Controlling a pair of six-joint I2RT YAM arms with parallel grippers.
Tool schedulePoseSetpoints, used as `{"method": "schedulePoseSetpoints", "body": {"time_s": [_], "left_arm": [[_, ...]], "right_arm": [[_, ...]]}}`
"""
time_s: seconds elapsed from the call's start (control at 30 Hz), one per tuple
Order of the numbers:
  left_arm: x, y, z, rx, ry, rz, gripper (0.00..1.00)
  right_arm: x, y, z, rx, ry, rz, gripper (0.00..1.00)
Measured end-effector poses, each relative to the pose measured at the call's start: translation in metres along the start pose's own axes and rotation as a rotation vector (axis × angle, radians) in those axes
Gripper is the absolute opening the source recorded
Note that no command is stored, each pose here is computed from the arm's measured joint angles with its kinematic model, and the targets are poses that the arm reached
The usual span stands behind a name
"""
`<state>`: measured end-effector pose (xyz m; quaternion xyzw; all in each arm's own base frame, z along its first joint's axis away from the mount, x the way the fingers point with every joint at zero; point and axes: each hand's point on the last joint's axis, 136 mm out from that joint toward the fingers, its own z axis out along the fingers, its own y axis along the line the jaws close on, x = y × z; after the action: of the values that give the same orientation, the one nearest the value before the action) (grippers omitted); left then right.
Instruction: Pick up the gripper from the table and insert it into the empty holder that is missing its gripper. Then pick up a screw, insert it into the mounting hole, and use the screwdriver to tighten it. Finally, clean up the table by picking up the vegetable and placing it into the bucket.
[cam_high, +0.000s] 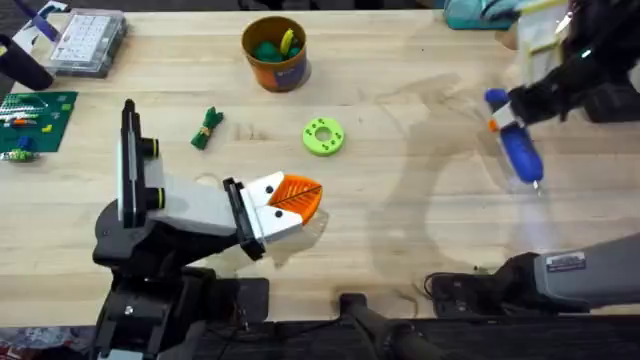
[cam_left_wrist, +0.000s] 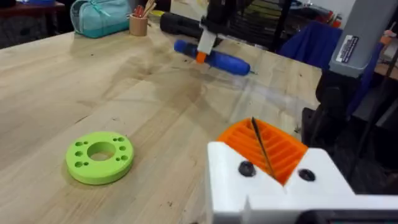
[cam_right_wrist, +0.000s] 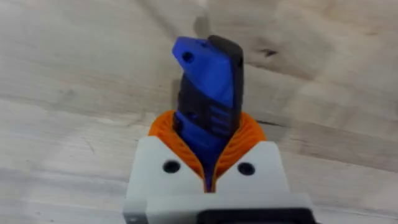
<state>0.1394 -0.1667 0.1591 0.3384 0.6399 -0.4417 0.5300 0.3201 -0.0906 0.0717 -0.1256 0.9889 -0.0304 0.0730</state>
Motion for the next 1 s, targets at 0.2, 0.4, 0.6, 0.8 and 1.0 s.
{"method": "schedulePoseSetpoints", "body": {"time_s": [0.2,0.4,0.6,0.8,1.0], "left_arm": [[0.0,0.0,0.0,0.0,0.0,0.0,0.009],[0.0,0.0,0.0,0.0,0.0,0.0,0.009],[0.0,0.0,0.0,0.0,0.0,0.0,0.009],[0.0,0.0,0.0,0.0,0.0,0.0,0.009],[0.0,0.0,0.0,0.0,0.0,0.0,0.009]], "right_arm": [[-0.035,-0.005,-0.07,0.049,-0.236,0.002,0.026],[-0.049,0.003,-0.117,0.041,-0.39,-0.016,0.026],[-0.062,0.01,-0.157,0.03,-0.516,-0.029,0.026],[-0.083,0.02,-0.216,-0.007,-0.707,-0.027,0.026],[-0.102,0.034,-0.266,-0.084,-0.906,-0.033,0.026]]}}
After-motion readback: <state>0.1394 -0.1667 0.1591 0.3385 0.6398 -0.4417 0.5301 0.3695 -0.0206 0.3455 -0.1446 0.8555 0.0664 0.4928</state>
